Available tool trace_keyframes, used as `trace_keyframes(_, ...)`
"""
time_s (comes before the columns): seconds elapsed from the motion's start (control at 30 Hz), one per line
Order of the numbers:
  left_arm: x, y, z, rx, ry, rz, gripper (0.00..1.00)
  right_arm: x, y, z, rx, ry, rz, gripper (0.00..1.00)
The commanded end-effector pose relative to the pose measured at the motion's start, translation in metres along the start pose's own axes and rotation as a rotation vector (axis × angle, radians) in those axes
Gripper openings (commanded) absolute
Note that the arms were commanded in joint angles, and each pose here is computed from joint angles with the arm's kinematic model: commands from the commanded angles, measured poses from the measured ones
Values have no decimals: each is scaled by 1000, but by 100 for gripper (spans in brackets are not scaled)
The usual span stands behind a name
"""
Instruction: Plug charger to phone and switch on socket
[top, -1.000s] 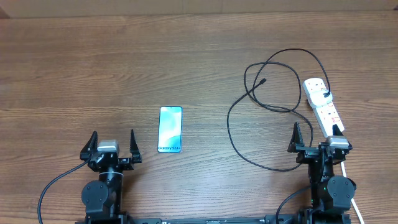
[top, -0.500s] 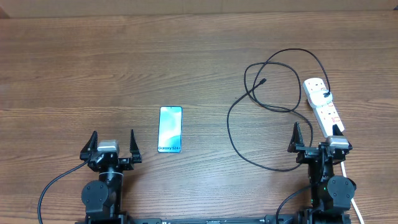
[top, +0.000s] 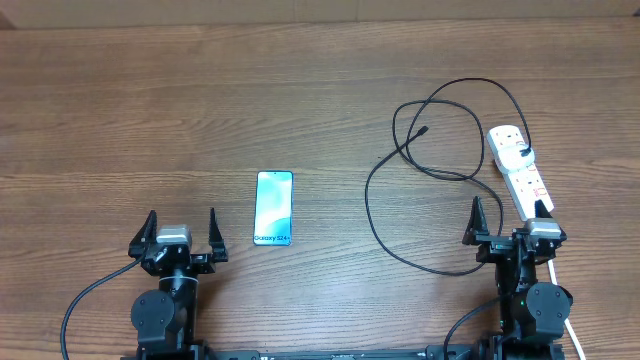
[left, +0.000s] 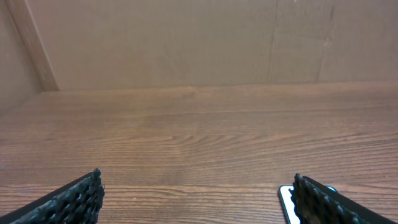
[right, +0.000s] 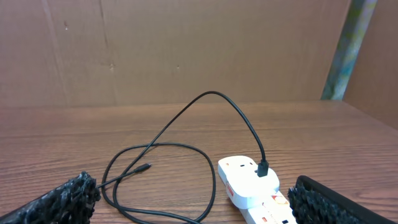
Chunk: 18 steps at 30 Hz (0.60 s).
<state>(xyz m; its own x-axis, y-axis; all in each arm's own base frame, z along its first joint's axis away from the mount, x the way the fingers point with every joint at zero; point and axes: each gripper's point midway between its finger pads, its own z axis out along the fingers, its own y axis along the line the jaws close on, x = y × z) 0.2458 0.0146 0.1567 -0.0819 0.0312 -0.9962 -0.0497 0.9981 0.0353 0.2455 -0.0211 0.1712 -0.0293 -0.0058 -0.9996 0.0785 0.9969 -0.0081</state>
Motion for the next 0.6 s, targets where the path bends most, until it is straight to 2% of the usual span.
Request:
trace_keyframes(0.0, 1, 2, 0, -11, -3, 23, 100, 2, 3, 0, -13, -5, -5, 100)
trace_keyframes(0.3, -8, 1, -1, -1, -30, -45, 100, 2, 3, 0, -13, -5, -5, 100)
trace_keyframes(0.43, -33, -5, -6, 39, -82, -116, 100, 2, 3, 0, -13, -5, -5, 100)
trace_keyframes(0.57, -66, -15, -15, 104, -119, -111, 100, 2, 3, 0, -13, -5, -5, 100)
